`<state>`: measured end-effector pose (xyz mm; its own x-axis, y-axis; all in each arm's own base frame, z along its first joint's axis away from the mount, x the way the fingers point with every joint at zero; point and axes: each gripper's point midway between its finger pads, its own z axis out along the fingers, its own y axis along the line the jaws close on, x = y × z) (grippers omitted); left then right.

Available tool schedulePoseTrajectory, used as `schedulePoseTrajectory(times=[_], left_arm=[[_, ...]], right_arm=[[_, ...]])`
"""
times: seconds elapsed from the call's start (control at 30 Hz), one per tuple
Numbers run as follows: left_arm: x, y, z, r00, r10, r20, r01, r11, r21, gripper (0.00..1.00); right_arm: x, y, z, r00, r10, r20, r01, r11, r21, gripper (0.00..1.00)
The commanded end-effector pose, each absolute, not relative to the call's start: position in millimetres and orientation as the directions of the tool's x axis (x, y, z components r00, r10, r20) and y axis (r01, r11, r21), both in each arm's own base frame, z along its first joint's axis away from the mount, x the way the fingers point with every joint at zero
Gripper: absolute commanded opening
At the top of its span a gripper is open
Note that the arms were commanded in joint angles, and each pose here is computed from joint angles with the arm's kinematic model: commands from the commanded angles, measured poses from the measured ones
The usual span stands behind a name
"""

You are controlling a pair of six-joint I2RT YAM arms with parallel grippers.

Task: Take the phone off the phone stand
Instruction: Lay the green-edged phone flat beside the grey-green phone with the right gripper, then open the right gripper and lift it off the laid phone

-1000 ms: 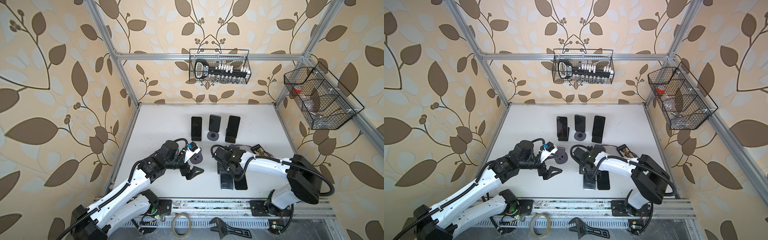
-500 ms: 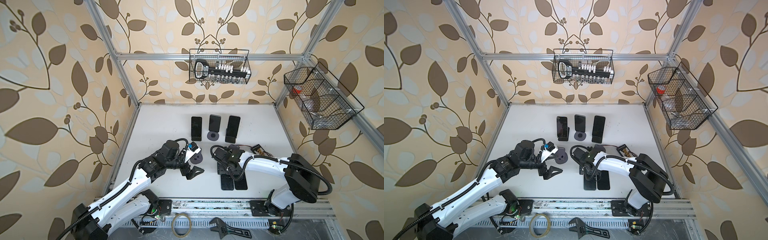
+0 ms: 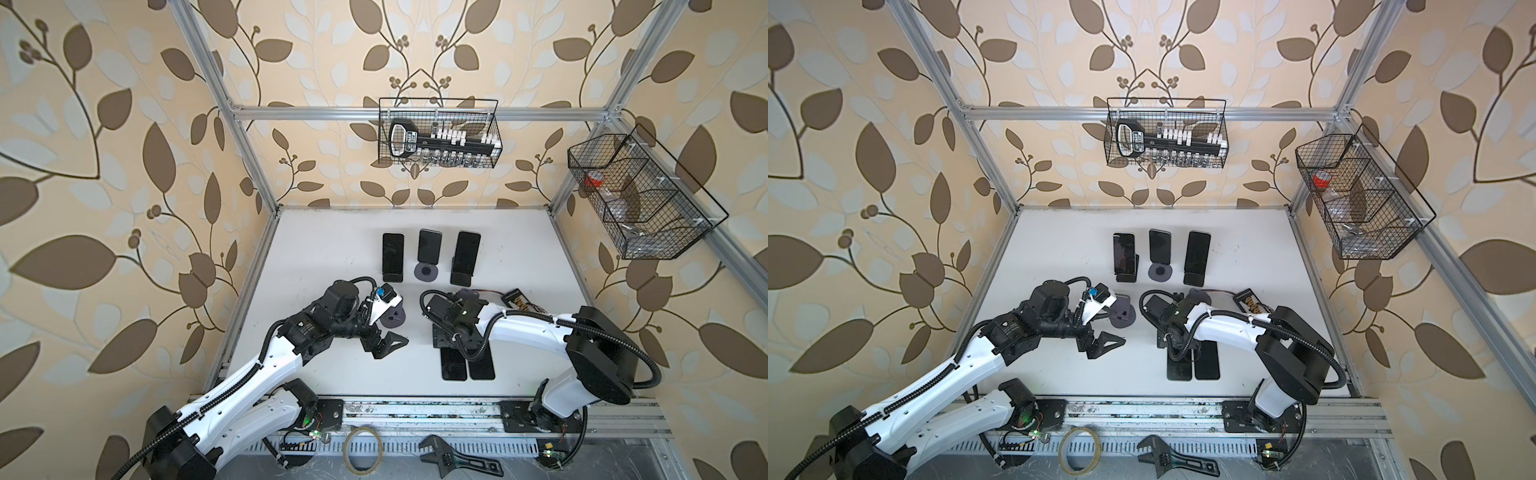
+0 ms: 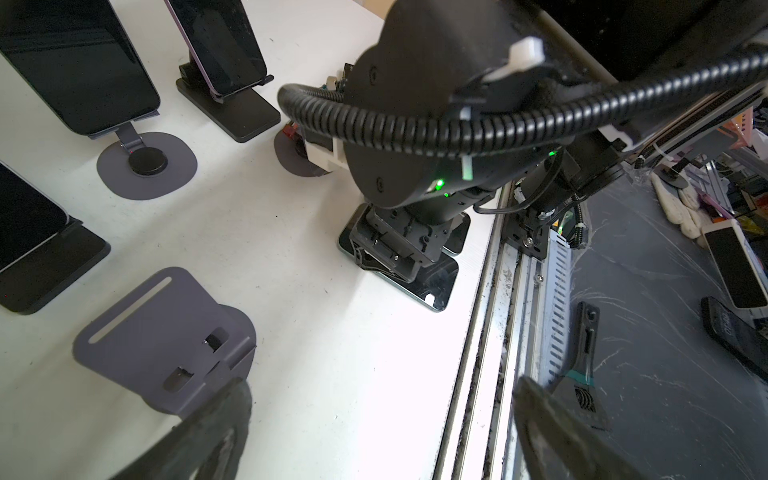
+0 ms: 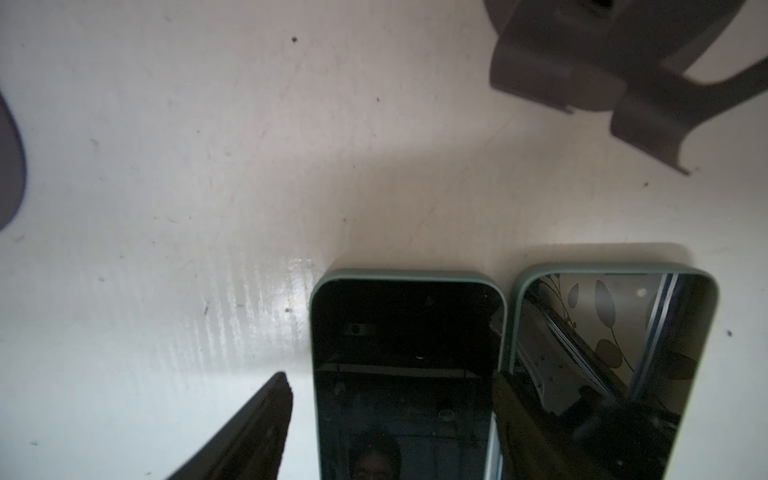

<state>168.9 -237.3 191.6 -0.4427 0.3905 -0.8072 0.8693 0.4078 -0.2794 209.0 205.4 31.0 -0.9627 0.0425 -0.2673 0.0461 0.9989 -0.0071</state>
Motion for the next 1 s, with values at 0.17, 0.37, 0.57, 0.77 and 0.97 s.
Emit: schedulePoseTrajectory(times=[0.17, 0.37, 0.57, 0.77, 0.97], left_arm=[[170.0, -241.2, 199.0, -0.431, 0.375, -0.821, 0.874, 0.399, -0.276, 0.98], [170.2, -241.1, 198.3, -0.433, 0.375, -0.819, 0.873, 0.401, -0.278, 0.98], [170.8, -241.4, 199.1, -0.433, 0.375, -0.82, 0.873, 0.401, -0.277, 0.98], [170.2, -241.2, 198.7, -0.432, 0.375, -0.82, 0.873, 0.401, -0.277, 0.98], [171.0, -241.1, 199.3, -0.43, 0.374, -0.821, 0.874, 0.402, -0.274, 0.98]], right_arm=[[203.5, 196.2, 21.7, -0.968, 0.042, -0.246, 0.054, 0.998, -0.04, 0.77], [202.4, 192.3, 19.7, -0.969, 0.036, -0.244, 0.052, 0.997, -0.057, 0.76], [202.7, 192.7, 20.4, -0.969, 0.031, -0.246, 0.046, 0.997, -0.058, 0.75], [203.1, 193.2, 21.5, -0.969, 0.029, -0.246, 0.044, 0.997, -0.056, 0.75], [203.8, 194.2, 25.3, -0.967, 0.028, -0.254, 0.042, 0.998, -0.05, 0.75]])
